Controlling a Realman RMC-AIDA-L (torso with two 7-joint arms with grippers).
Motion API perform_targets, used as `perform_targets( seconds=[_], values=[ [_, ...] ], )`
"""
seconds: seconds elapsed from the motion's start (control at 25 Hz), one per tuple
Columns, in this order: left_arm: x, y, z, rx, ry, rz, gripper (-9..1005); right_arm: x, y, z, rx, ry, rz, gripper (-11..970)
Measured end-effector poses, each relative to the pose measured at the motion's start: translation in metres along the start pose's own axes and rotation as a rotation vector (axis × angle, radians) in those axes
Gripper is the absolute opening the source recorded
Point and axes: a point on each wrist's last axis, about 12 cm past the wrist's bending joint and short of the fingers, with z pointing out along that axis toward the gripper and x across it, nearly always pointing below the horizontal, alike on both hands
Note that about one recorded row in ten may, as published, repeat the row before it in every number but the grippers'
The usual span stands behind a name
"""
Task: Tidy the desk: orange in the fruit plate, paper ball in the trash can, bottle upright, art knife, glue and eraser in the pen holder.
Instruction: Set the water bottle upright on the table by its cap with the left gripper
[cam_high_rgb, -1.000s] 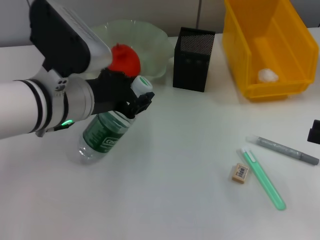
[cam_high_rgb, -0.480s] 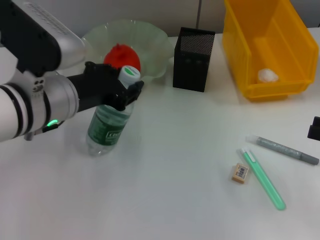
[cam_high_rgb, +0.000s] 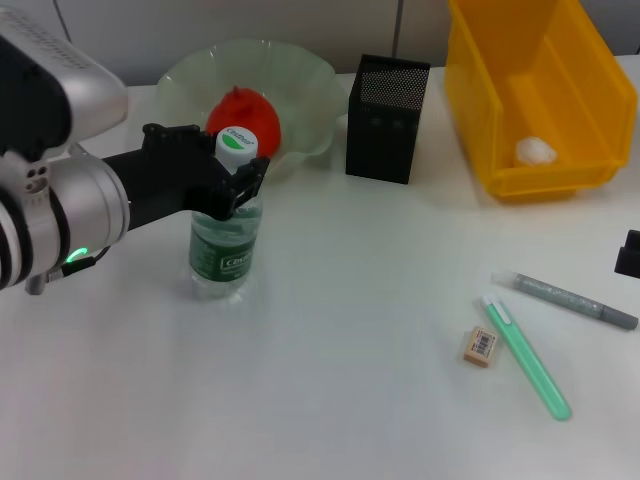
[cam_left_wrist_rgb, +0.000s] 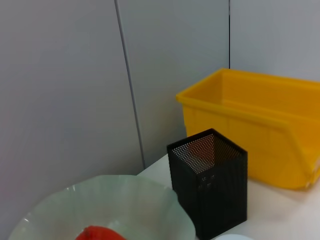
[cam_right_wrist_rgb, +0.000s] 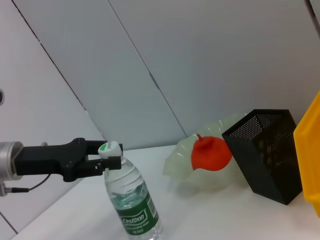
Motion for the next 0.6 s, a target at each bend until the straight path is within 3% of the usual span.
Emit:
perform_targets(
  seconds=[0.28,0.6],
  values=[
    [0.009,0.007,-0.015,0.022,-0.088,-0.080,481,-0.002,0.000,0.002,-0.003,-0.001,-0.002,489],
    [0.022,0.007,-0.023,0.055,-0.160,-0.094,487,-0.002,0.000,0.002,-0.005,0.000,-0.003,488]
  ],
)
